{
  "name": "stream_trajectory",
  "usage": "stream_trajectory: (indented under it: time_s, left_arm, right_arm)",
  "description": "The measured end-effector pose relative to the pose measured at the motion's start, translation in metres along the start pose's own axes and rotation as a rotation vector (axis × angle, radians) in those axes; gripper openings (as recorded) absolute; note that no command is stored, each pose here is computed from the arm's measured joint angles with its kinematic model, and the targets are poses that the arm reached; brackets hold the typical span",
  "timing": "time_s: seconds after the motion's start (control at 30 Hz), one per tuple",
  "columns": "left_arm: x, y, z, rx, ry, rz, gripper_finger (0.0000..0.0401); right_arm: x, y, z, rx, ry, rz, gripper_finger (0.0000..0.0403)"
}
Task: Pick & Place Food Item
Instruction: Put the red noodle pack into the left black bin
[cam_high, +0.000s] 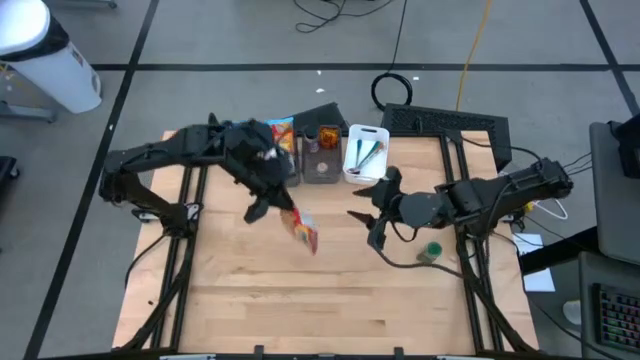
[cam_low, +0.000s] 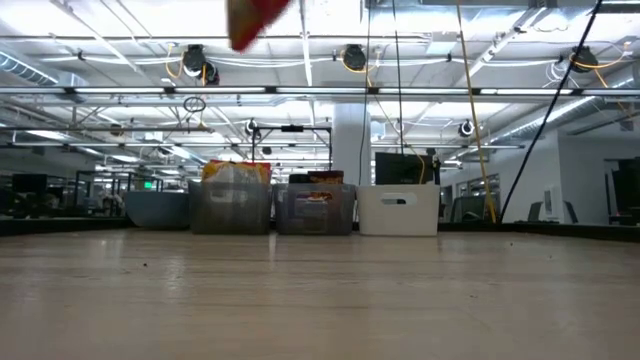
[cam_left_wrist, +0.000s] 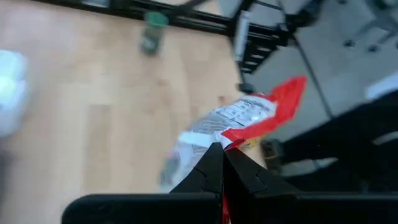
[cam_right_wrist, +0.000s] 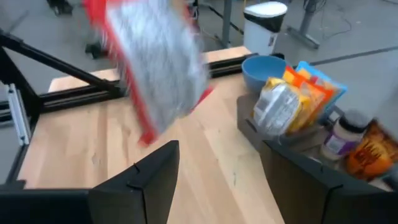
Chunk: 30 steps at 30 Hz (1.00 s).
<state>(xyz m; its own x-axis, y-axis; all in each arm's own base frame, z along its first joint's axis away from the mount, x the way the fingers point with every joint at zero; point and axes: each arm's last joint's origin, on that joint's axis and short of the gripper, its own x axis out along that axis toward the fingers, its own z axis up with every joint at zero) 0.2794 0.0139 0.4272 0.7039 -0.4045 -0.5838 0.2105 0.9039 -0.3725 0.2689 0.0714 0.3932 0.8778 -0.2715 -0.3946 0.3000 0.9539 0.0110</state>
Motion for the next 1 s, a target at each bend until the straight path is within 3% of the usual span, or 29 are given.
stream_trajectory:
  time_s: [0.27, 0.43, 0.63, 0.77, 0.9, 1.0]
  left_arm:
    - [-0.035, 0.033, 0.002, -0.023, -0.098, 0.133, 0.0000]
    - [-0.042, 0.045, 0.007, -0.014, -0.160, 0.134, 0.0000]
    - [-0.042, 0.047, 0.022, -0.038, -0.297, 0.179, 0.0000]
    - [-0.043, 0.051, 0.027, -0.130, -0.371, 0.272, 0.0000]
    - [-0.035, 0.056, 0.029, -0.264, -0.400, 0.370, 0.0000]
    - [-0.026, 0.060, 0.026, -0.368, -0.377, 0.413, 0.0000]
  right_arm:
    - [0.025, -0.020, -0.074, 0.125, -0.178, 0.013, 0.0221]
    - [0.030, -0.031, -0.103, 0.167, -0.339, 0.027, 0.0217]
    - [0.020, -0.042, -0.124, 0.180, -0.547, 0.050, 0.0219]
    - [0.010, -0.049, -0.132, 0.197, -0.662, 0.054, 0.0219]
    - [0.006, -0.051, -0.133, 0.190, -0.664, 0.061, 0.0218]
    - [0.004, -0.051, -0.133, 0.153, -0.646, 0.127, 0.0213]
